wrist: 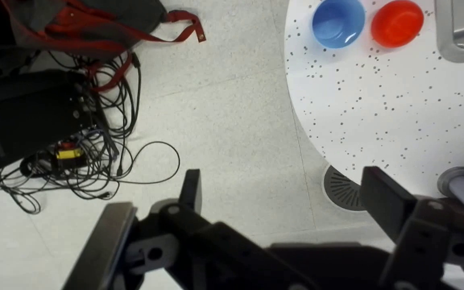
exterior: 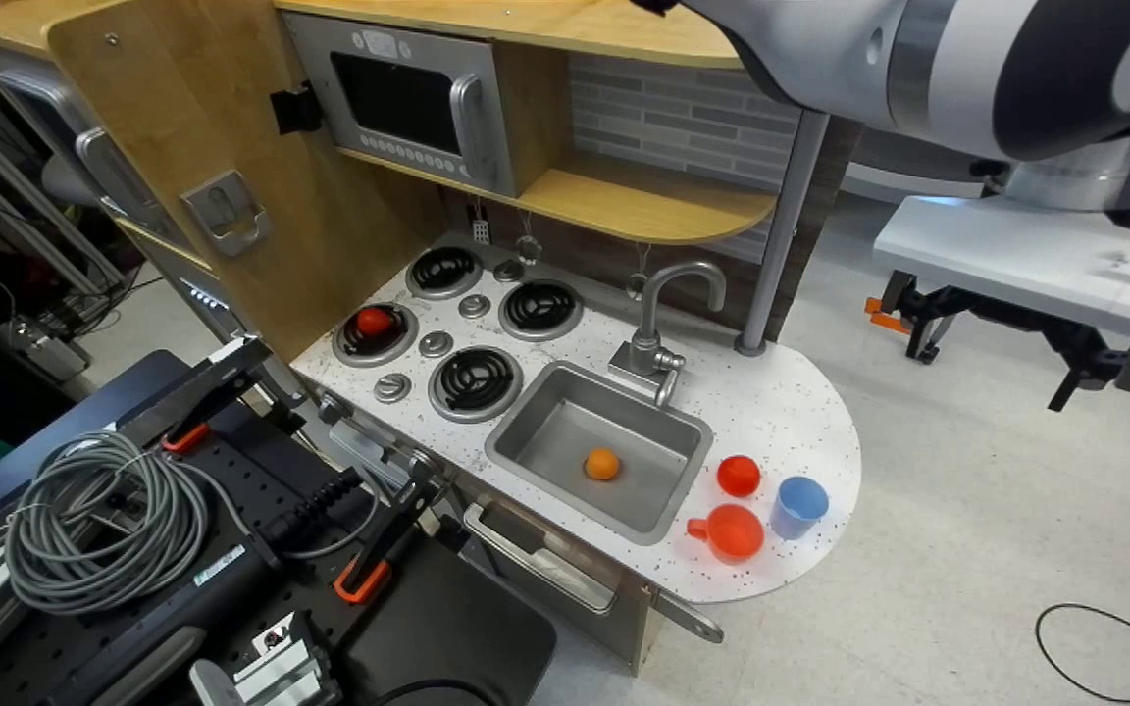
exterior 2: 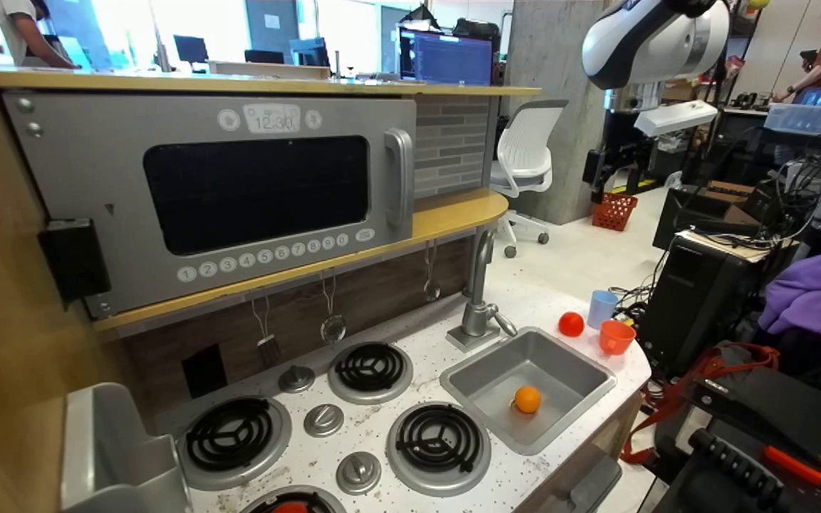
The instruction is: Remove the blue cup from the orange cup and put it at the right outside of the sink
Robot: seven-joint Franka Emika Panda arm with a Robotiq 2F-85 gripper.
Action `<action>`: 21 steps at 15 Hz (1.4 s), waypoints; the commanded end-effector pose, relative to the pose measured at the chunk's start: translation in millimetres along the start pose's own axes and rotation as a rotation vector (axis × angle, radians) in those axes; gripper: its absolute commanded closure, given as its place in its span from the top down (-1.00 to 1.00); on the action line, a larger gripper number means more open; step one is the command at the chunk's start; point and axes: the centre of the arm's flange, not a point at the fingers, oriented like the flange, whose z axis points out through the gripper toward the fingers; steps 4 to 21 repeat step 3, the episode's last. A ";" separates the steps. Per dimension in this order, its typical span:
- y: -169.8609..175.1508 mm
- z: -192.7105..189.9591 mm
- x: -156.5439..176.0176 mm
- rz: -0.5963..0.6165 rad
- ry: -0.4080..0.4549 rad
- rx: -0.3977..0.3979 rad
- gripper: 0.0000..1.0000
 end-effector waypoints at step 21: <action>10.0 -17.9 -14.4 -0.051 -0.006 0.011 1.00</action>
